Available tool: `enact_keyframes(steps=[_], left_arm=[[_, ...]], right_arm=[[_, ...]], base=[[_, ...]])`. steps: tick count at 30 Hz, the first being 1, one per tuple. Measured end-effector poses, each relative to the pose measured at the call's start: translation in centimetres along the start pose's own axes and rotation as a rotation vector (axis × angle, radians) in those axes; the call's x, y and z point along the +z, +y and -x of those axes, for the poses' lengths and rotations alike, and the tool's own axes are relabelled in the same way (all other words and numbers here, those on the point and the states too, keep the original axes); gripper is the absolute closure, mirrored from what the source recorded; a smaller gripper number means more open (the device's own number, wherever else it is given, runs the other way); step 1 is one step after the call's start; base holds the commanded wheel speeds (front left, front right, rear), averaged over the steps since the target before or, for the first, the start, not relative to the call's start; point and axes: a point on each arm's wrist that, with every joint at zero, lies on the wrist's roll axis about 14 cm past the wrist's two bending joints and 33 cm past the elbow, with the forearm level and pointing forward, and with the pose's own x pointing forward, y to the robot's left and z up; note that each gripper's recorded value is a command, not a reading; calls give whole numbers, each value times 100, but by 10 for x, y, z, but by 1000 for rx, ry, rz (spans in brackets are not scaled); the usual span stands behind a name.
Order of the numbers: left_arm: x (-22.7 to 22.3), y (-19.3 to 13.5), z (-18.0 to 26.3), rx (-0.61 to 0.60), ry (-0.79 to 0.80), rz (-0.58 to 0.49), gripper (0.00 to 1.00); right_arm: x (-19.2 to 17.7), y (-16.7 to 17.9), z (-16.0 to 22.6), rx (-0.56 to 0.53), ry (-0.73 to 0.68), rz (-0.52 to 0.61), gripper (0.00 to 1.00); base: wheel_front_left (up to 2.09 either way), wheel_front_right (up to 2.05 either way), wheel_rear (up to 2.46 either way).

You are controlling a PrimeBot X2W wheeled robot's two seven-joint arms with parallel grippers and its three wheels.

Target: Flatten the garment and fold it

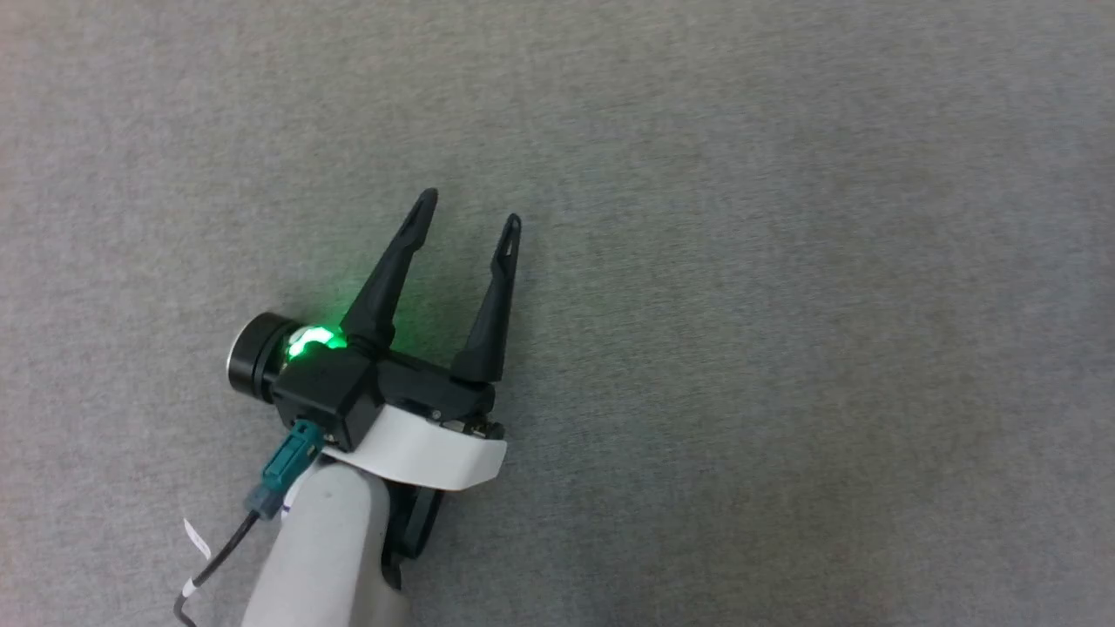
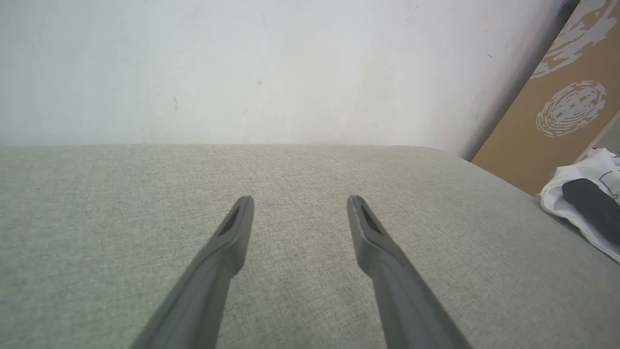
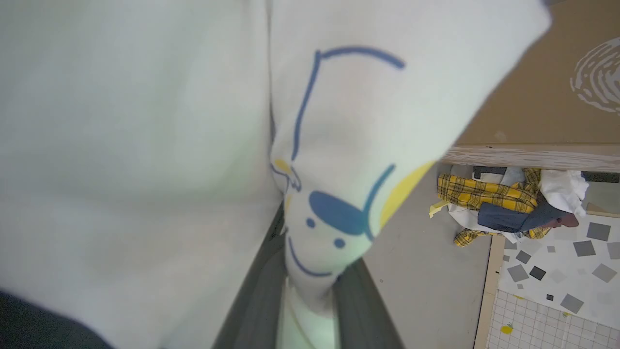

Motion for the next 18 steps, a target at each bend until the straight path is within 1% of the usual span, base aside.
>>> enact_keyframes(steps=[3,4,5,6,10,12,18], left_arm=[[0,2,0,4,-5,2,0],[0,3,0,6,-5,2,0],[0,4,0,8,-5,2,0],[0,4,1,8,-4,1,0],[3,3,3,11,1,-8,0],[6,4,6,19,4,-13,0],[17,7,32,68,18,-27,0]], right_arm=[[1,4,-7,-3,-12,2,100],[2,5,-9,-3,-16,16,82],[1,4,-9,-6,-14,23,13],[2,5,-10,-8,-14,25,0],[9,-5,-5,-34,-54,14,0],[19,-13,1,-50,-95,-2,0],[80,-31,35,-81,-321,-53,0]], base=[[0,0,0],[0,0,0],[0,0,0],[0,0,0],[0,0,0],[0,0,0],[0,0,0]])
